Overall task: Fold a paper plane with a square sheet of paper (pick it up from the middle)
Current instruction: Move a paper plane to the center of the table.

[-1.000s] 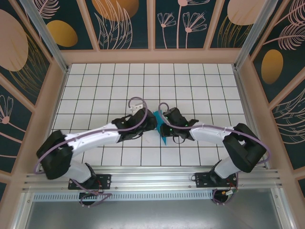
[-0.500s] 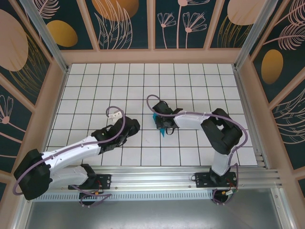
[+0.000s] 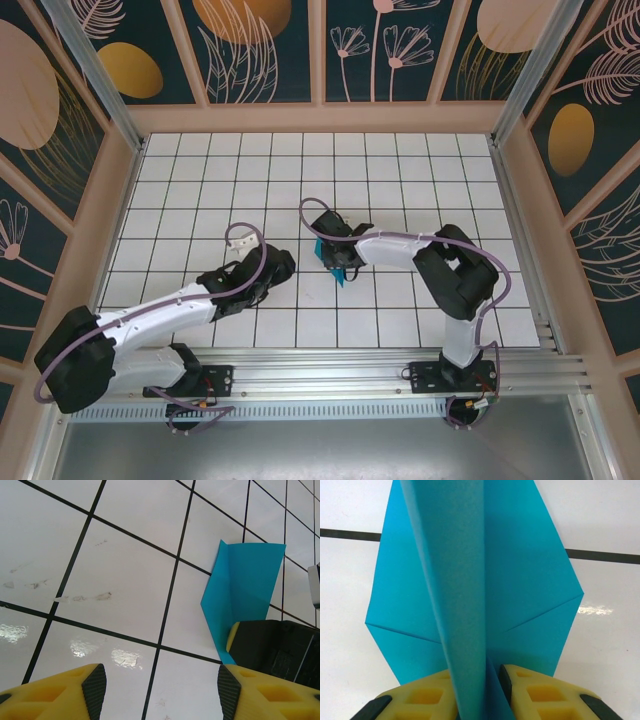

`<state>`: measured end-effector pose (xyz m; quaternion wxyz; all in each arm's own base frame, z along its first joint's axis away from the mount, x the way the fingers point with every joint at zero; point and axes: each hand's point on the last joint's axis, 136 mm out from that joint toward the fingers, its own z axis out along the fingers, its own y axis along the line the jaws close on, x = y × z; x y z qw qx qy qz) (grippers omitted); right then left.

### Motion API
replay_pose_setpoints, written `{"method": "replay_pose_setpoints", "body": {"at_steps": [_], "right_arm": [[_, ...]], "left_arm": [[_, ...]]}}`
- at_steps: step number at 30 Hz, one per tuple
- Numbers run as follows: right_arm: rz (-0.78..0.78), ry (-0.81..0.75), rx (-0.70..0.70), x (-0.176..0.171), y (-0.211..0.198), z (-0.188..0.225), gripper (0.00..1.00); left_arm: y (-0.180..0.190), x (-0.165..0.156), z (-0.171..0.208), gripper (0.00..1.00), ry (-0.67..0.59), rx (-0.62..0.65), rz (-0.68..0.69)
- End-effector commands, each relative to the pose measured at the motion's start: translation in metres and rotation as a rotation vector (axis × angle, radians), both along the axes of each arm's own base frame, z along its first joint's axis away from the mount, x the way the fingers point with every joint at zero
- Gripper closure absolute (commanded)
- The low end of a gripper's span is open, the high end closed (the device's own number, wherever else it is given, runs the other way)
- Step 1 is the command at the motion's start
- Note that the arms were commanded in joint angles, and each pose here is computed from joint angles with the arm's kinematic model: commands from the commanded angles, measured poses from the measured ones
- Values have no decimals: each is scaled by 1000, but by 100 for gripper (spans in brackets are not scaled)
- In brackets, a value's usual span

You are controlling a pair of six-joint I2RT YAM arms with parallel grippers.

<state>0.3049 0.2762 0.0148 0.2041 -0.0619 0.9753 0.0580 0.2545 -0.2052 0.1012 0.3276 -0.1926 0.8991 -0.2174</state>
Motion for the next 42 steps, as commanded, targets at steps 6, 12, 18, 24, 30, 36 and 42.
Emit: {"method": "replay_pose_setpoints", "body": {"at_steps": [6, 12, 18, 24, 30, 36, 42], "right_arm": [[-38, 155, -72, -29, -18, -52, 68], [-110, 60, -76, -18, -23, -22, 64], [-129, 65, -94, -17, -25, -30, 64], [-103, 41, -118, -15, -16, -23, 65], [-84, -66, -43, 3, -3, 41, 57], [-77, -116, 21, 2, -3, 79, 48], [-119, -290, 67, 6, -21, 141, 46]], "left_arm": [[-3, 5, 6, 37, -16, -18, 1], [-4, 4, 5, 37, -14, -19, -1], [-5, 6, 4, 37, -12, -11, -9], [-4, 7, 6, 37, -21, -2, -2], [1, 8, 6, 36, -33, 23, 7], [5, 10, 10, 36, -49, 41, 16], [11, 12, 15, 35, -69, 67, 32]]}}
